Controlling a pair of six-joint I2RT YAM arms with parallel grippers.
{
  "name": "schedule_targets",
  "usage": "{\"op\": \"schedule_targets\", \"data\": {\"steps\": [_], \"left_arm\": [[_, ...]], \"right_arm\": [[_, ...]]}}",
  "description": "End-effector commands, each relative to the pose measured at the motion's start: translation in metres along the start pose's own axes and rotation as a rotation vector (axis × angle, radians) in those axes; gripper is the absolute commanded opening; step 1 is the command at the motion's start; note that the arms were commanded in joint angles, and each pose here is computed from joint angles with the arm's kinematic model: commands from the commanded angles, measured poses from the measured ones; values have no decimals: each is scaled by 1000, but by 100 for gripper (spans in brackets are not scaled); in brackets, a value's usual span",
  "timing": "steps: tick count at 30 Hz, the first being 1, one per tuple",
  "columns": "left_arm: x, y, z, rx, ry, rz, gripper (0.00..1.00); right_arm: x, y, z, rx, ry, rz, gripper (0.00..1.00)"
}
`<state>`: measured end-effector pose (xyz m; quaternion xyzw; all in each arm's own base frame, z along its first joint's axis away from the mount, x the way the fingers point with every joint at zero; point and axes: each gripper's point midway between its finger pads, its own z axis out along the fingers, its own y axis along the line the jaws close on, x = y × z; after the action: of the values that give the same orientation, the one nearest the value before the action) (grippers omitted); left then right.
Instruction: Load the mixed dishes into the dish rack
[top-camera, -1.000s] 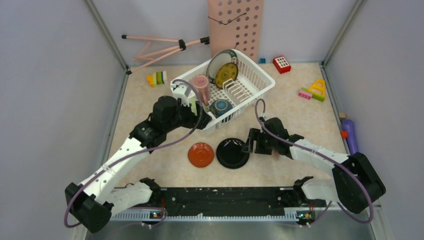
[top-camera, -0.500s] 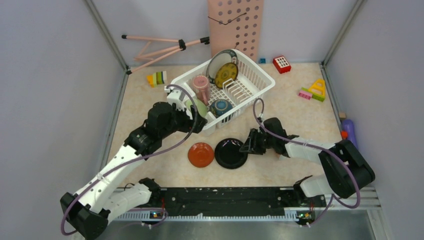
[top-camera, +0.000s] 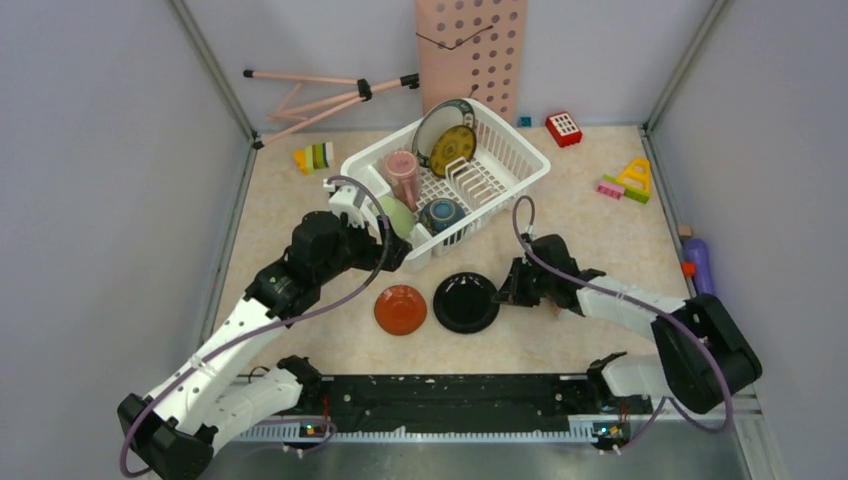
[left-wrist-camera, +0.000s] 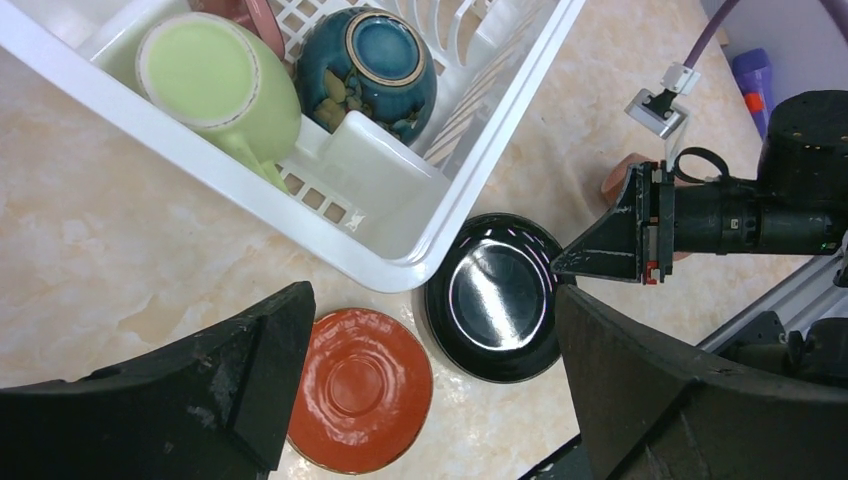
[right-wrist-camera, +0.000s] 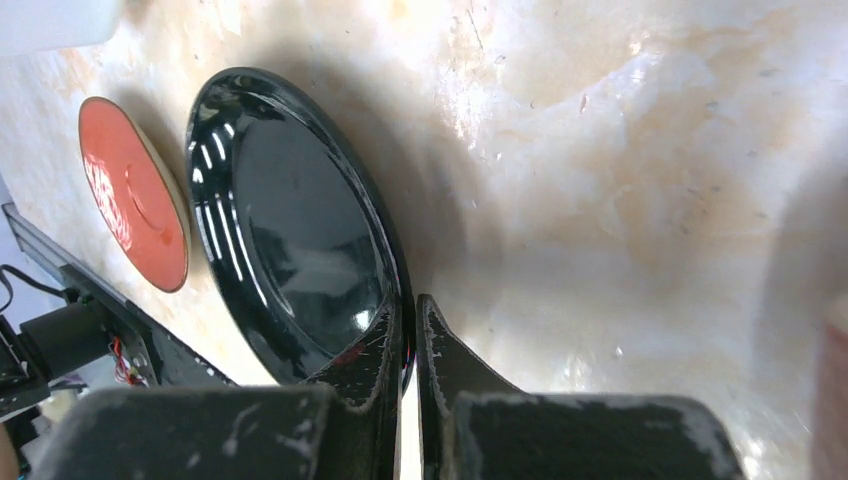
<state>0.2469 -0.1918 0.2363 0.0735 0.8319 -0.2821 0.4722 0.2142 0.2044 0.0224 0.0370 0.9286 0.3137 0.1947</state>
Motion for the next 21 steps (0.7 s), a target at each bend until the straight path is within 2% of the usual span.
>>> {"op": "schedule_targets", "data": {"steps": [1, 11, 16, 21], "left_arm": [[-4, -13, -3, 63, -21, -49, 97], [9, -49, 7, 276, 37, -144, 98], [16, -64, 15, 366, 91, -179, 93], [19, -69, 22, 390, 116, -215, 89]], "right_arm": [[-32, 16, -31, 26, -98, -78, 0], [-64, 81, -107, -108, -227, -172, 0], [-72, 106, -137, -190, -296, -200, 0], [-76, 120, -152, -247, -349, -218, 0]]}}
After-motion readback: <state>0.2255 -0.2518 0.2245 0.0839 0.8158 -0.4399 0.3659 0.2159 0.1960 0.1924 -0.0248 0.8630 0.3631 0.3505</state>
